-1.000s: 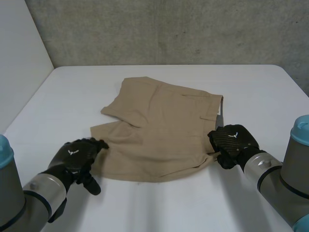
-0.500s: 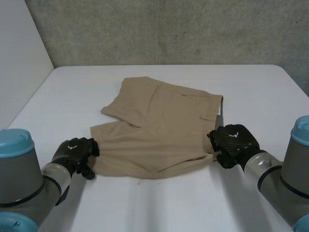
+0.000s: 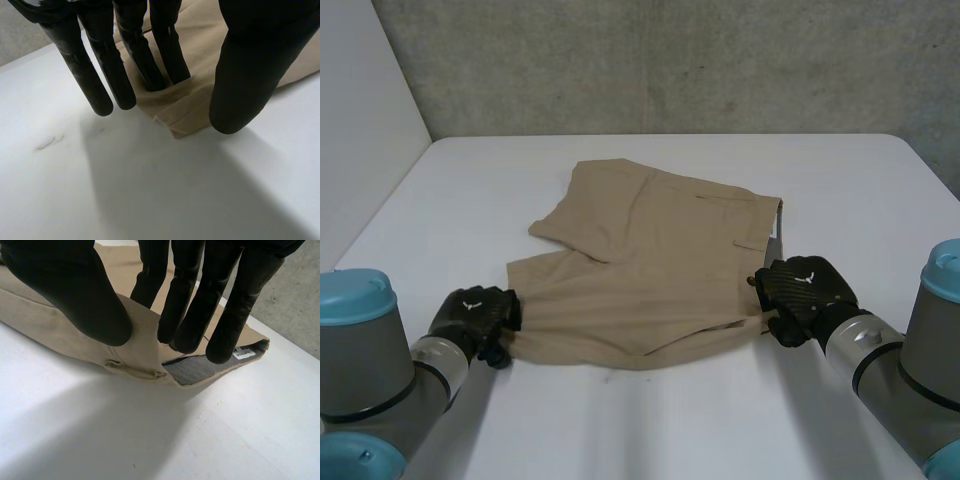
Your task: Fold the shorts.
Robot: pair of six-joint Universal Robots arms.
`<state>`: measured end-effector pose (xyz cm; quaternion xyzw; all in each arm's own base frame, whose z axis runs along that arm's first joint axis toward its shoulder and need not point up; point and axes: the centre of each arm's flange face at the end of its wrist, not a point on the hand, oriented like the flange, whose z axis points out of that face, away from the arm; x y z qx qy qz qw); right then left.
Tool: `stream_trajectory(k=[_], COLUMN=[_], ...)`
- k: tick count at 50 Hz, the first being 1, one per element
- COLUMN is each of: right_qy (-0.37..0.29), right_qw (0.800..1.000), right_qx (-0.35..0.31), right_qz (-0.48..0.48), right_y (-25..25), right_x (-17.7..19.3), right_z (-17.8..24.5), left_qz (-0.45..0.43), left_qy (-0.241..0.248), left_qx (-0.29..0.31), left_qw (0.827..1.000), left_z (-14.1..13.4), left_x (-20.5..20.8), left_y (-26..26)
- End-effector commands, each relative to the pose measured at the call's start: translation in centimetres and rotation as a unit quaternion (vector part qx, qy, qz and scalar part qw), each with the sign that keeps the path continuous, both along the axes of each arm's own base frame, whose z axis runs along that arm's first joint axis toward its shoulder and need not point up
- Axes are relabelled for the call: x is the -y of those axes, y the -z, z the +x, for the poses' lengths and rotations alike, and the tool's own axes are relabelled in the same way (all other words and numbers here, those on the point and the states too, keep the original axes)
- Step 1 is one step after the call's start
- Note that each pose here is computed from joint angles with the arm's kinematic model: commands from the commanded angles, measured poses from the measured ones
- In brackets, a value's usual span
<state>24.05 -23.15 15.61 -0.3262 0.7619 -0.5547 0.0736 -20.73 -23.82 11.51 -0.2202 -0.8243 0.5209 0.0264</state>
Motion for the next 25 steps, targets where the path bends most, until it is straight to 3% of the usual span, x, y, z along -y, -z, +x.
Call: stream_trajectory(k=[1,18,25], right_qy=[0.005,0.005,0.001], right_qw=[1.0,1.0,1.0], right_qx=[-0.002,-0.001,-0.007], right_qz=[-0.001,-0.003,-0.006], right_y=[0.1,-0.1,-0.3], right_x=[0.1,0.1,0.0], right_z=[-0.1,-0.1,0.1], left_qz=[0.0,-0.014,-0.074], left_qy=[0.0,-0.004,-0.008], left_qx=[-0.001,-0.005,-0.025], left_qw=[1.0,1.0,0.997], left_z=[0.0,0.0,0.2], left_x=[0.0,0.7,0.4], left_y=[0.0,-0.1,-4.1])
